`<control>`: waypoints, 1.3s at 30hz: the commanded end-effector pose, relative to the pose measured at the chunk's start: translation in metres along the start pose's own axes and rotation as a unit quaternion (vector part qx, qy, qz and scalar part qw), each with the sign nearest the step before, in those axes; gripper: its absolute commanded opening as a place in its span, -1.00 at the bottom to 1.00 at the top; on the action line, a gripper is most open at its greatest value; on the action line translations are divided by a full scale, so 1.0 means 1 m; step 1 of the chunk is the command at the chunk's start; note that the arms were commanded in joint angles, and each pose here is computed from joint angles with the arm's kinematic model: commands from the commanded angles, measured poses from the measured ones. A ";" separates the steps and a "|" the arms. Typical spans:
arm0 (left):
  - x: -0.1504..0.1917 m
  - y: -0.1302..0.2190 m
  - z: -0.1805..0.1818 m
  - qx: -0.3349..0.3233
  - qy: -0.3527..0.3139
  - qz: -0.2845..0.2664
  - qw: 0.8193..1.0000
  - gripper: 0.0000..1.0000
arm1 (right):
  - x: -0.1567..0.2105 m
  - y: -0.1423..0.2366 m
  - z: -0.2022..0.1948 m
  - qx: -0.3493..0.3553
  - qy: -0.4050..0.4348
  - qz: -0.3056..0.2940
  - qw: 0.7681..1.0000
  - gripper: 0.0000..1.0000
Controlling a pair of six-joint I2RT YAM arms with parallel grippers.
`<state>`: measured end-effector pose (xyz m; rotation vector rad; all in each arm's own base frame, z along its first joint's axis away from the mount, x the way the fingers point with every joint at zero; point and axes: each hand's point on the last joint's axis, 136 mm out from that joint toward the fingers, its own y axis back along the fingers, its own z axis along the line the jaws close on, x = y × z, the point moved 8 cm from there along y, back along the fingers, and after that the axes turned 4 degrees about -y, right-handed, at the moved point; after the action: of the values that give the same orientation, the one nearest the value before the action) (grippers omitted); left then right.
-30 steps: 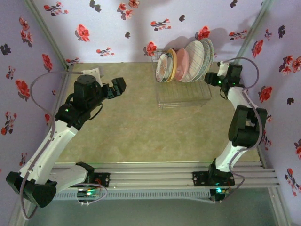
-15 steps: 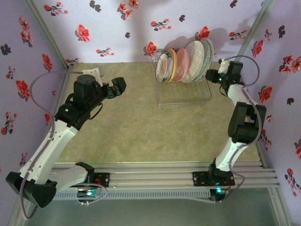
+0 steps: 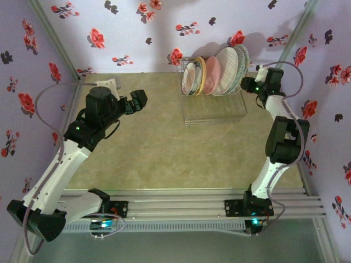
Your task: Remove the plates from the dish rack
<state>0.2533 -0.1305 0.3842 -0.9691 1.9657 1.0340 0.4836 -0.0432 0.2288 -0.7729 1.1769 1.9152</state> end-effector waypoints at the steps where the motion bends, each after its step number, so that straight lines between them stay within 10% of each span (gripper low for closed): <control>1: -0.016 0.008 -0.012 0.026 -0.007 -0.028 0.999 0.99 | -0.010 -0.002 0.000 -0.014 -0.002 -0.014 1.000 -0.20; 39: -0.016 0.010 -0.013 0.031 -0.007 -0.029 0.999 0.99 | -0.008 -0.023 0.010 -0.027 -0.003 -0.006 1.000 -0.67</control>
<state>0.2529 -0.1314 0.3918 -0.9756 1.9602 1.0022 0.4999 -0.0354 0.2232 -0.7752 1.1383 1.9366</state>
